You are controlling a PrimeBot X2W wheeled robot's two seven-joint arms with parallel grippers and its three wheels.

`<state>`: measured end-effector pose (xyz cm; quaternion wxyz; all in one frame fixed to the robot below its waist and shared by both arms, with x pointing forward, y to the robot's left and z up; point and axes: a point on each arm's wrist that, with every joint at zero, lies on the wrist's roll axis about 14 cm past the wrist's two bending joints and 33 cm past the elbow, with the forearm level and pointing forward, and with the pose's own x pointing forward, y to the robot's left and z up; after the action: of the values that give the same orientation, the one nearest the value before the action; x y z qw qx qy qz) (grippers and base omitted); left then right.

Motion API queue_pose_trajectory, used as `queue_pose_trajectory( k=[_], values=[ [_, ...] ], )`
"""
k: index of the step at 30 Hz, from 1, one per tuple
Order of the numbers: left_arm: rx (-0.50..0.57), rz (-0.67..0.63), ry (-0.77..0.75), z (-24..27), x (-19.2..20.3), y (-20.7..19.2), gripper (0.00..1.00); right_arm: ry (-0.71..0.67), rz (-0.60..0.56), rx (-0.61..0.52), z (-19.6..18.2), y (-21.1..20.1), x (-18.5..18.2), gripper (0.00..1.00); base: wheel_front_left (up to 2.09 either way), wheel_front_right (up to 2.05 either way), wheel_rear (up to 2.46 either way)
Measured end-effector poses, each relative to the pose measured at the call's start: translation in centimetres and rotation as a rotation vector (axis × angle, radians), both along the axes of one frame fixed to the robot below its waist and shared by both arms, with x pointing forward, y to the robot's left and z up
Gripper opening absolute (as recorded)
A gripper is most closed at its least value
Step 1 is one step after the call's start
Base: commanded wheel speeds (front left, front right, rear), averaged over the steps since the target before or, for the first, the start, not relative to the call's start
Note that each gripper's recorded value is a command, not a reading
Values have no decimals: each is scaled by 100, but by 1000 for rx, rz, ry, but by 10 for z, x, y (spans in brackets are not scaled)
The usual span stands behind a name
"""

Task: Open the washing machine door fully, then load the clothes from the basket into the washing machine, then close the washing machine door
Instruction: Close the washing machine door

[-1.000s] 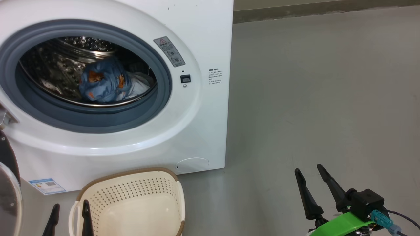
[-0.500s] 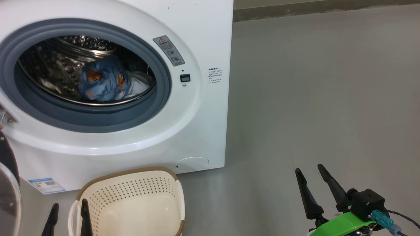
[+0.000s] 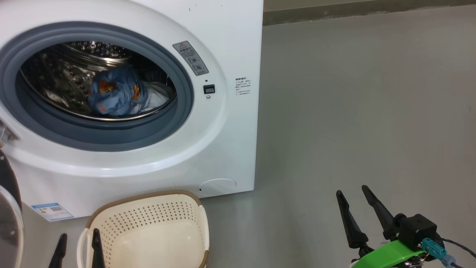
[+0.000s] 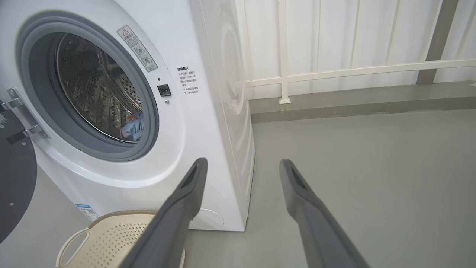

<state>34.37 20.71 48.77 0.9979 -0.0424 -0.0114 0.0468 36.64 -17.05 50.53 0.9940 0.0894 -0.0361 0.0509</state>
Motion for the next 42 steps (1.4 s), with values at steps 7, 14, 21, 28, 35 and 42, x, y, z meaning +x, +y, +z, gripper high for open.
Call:
queue_pose_trajectory(
  k=[7, 14, 21, 28, 35, 42],
  values=[
    [0, 5, 3, -1, -1, 2, 100, -3, 3, 0, 1, 1, 1, 100, 0, 0, 0],
    [-1, 12, 5, -2, -1, 4, 100, -4, 5, 1, 1, 2, 2, 100, 0, 0, 0],
    [-7, 19, 5, -2, -1, 6, 100, -3, 5, 1, 1, 2, 2, 100, 0, 0, 0],
    [-7, 23, 6, -2, -2, 7, 100, -8, 4, 1, 3, 1, 1, 100, -44, 44, 0],
    [-7, 24, 4, -2, -3, 8, 100, -13, 5, 1, 4, 2, 1, 100, -139, 139, 0],
    [-8, 27, 2, -1, -3, 8, 100, -15, 2, 1, 5, 1, 1, 100, -210, 210, 0]
  ],
)
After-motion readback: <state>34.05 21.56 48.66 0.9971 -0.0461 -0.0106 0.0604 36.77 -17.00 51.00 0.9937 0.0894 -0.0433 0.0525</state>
